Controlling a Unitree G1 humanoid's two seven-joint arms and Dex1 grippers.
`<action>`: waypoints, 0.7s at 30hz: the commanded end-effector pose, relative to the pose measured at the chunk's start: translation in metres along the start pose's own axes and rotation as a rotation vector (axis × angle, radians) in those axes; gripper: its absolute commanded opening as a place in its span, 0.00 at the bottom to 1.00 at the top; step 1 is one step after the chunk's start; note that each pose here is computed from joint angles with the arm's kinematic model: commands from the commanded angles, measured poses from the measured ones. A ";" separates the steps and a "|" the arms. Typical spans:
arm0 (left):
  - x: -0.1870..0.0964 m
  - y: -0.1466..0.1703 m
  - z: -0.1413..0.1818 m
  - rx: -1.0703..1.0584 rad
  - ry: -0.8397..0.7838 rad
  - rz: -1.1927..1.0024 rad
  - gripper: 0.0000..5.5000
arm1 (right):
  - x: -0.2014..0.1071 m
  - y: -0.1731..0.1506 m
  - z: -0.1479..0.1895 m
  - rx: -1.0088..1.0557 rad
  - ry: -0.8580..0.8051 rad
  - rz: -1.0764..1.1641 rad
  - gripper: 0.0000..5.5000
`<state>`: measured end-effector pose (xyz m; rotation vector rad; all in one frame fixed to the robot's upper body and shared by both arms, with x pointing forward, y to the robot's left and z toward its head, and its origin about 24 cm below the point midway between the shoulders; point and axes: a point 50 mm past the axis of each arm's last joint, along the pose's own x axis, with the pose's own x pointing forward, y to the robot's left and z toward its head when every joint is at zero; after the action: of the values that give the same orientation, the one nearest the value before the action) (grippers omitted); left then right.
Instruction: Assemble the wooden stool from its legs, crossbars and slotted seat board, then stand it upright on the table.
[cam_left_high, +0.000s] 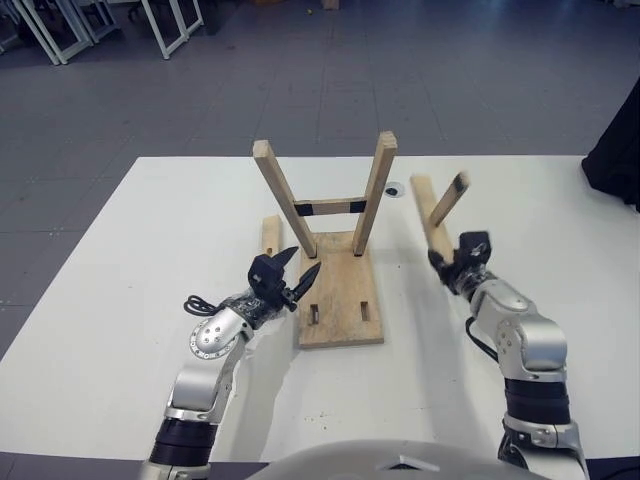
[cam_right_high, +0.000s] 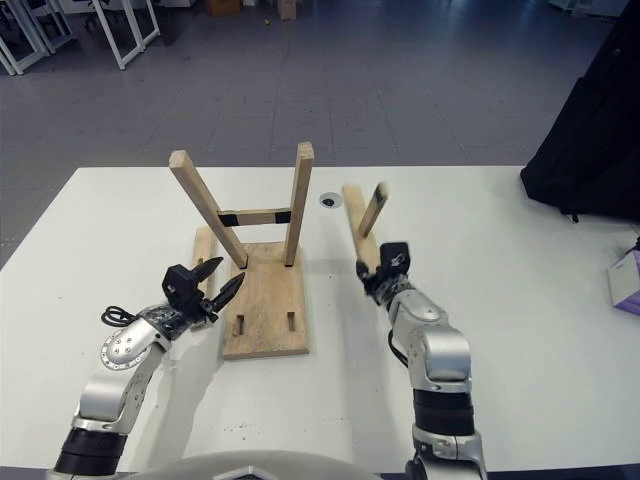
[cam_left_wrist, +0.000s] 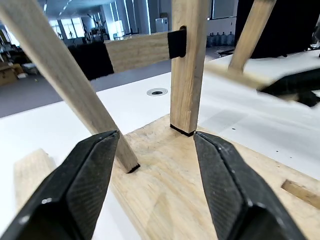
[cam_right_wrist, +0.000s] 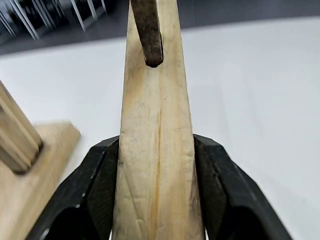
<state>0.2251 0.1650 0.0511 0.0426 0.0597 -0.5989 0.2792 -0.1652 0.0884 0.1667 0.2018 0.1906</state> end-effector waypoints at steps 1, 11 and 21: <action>-0.001 0.005 -0.002 -0.101 -0.004 0.015 0.50 | -0.002 0.003 0.033 0.173 -0.268 0.117 0.36; -0.008 -0.022 0.022 -0.485 -0.127 -0.287 0.57 | -0.071 0.051 0.034 0.336 -0.164 1.069 0.36; -0.032 -0.027 0.051 -0.865 -0.176 -0.638 0.73 | -0.072 0.065 -0.003 0.274 0.012 1.186 0.36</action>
<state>0.1795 0.1560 0.0963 -0.9095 0.1774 -1.1725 0.2000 -0.1169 0.1150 0.5500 0.0935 1.3295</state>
